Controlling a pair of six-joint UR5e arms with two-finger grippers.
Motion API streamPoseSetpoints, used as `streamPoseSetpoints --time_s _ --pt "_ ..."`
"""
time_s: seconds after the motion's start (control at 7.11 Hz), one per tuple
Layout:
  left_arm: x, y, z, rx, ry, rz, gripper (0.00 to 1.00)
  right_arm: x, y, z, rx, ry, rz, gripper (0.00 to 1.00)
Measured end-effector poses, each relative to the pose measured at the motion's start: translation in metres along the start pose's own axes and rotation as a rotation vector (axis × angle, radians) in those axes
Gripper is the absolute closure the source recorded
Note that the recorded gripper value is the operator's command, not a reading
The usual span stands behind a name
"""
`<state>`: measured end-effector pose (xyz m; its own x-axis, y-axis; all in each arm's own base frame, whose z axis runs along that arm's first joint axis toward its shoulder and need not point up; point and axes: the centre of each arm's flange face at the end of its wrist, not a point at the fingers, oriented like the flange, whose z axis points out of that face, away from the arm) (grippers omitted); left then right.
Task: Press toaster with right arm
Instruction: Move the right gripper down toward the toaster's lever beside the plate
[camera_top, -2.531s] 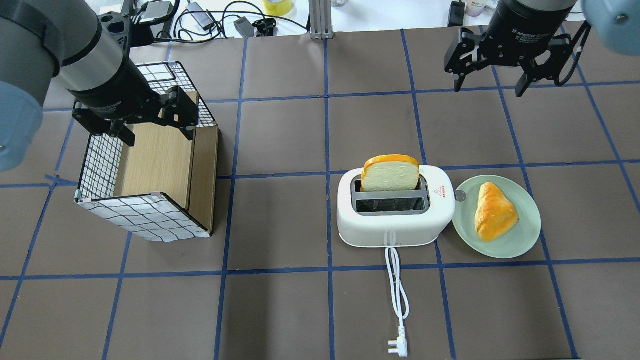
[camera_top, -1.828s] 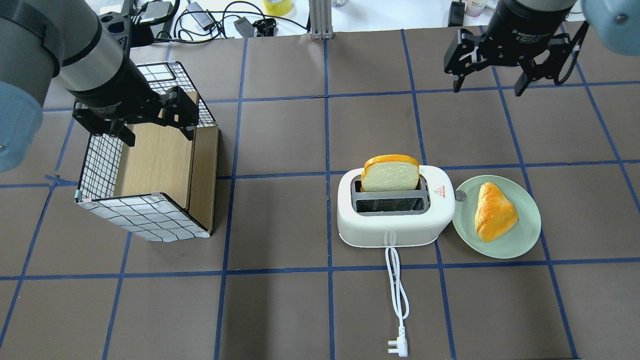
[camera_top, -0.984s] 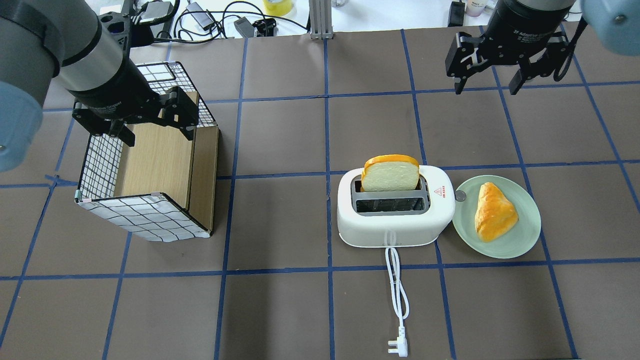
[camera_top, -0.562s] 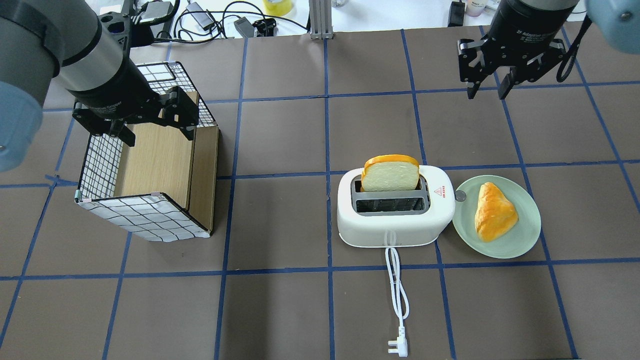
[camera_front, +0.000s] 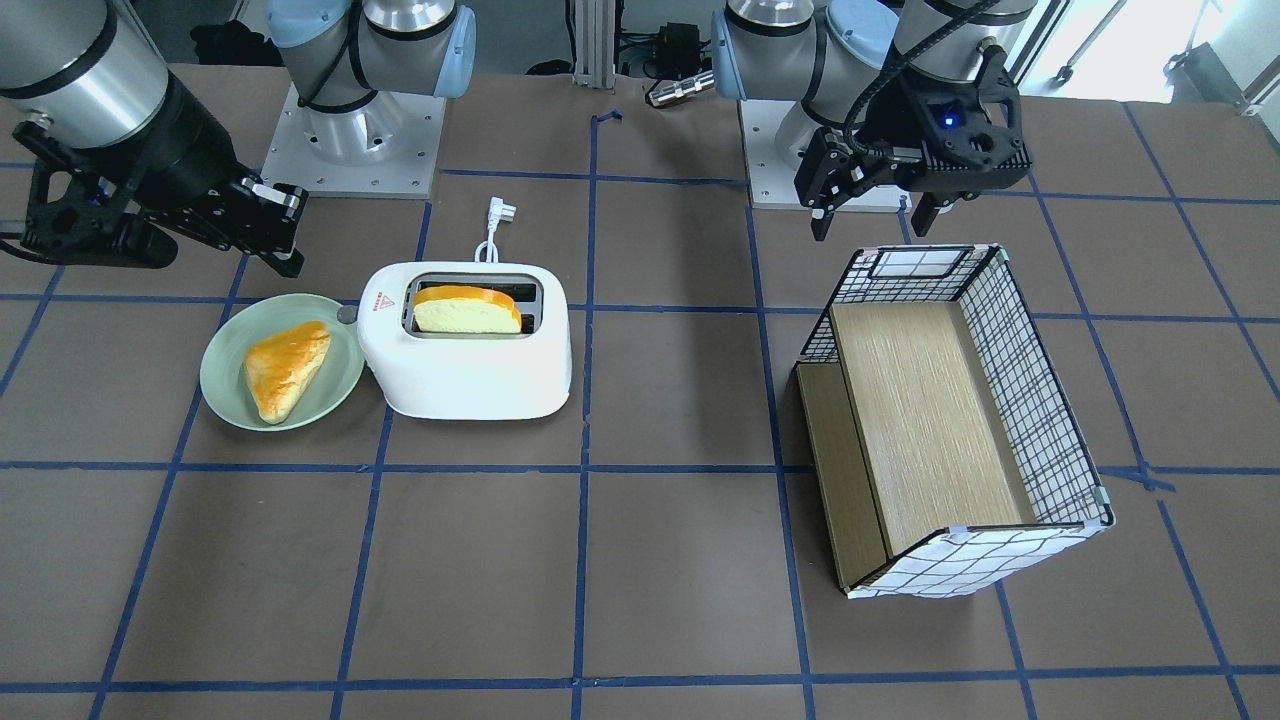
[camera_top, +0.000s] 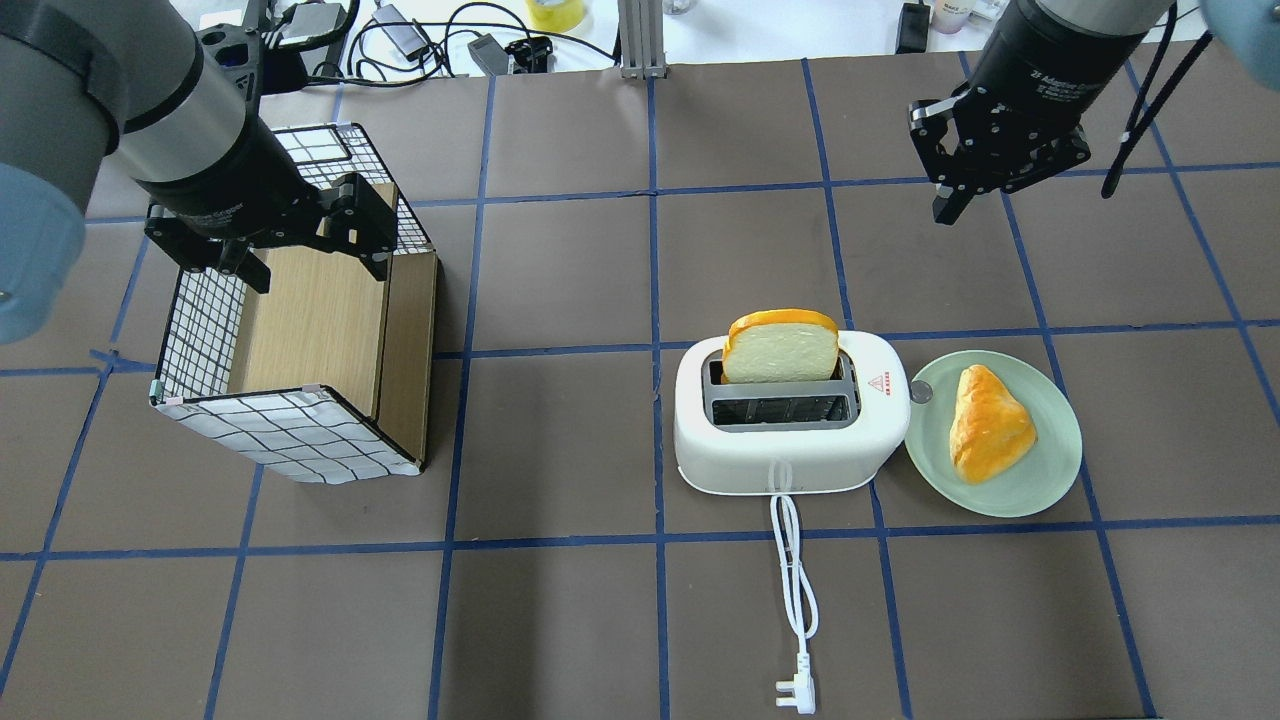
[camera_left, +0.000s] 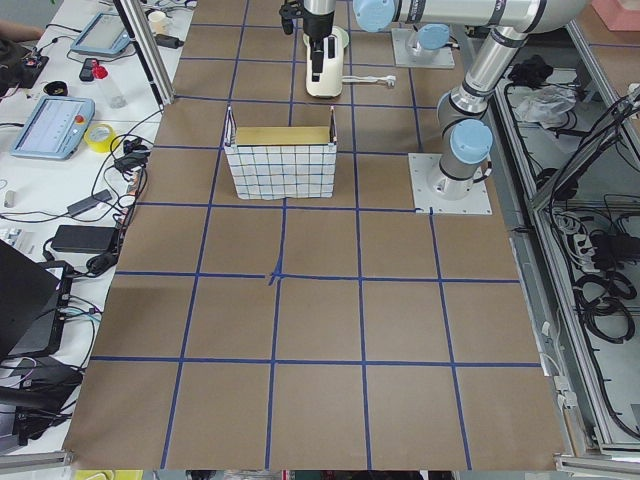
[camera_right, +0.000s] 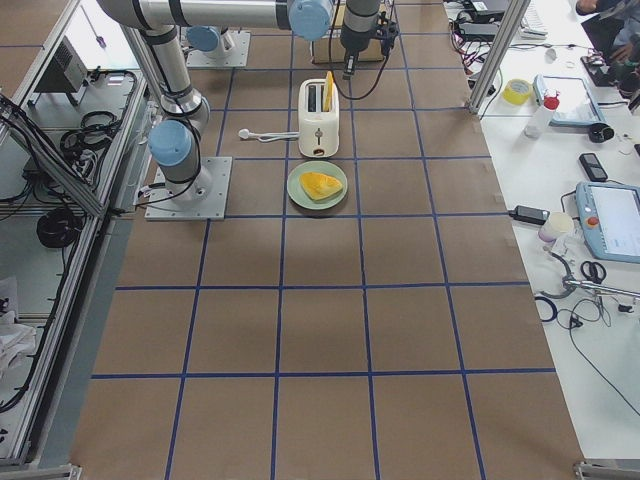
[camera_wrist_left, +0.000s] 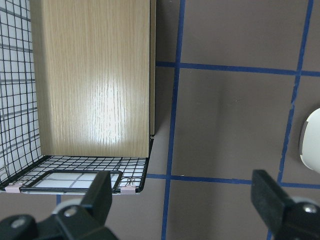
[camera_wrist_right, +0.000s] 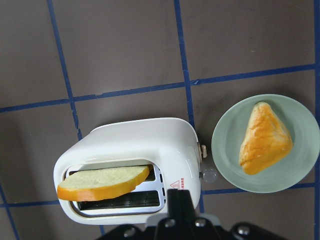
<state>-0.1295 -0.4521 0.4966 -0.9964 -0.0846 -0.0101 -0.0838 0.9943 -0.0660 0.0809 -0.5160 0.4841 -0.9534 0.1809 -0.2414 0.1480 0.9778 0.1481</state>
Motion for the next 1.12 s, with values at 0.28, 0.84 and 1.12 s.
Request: streamPoseSetpoints --time_s 0.28,0.84,1.12 --pt "0.000 0.000 0.000 0.000 0.000 0.000 0.00 0.054 -0.006 0.027 -0.109 -0.192 0.001 1.00" --pt "0.000 0.000 0.000 0.000 0.000 0.000 0.00 0.152 0.009 0.116 -0.168 -0.576 -0.154 1.00" --pt "0.000 0.000 0.000 0.000 0.000 0.000 0.00 0.172 0.016 0.148 -0.129 -0.671 -0.246 1.00"
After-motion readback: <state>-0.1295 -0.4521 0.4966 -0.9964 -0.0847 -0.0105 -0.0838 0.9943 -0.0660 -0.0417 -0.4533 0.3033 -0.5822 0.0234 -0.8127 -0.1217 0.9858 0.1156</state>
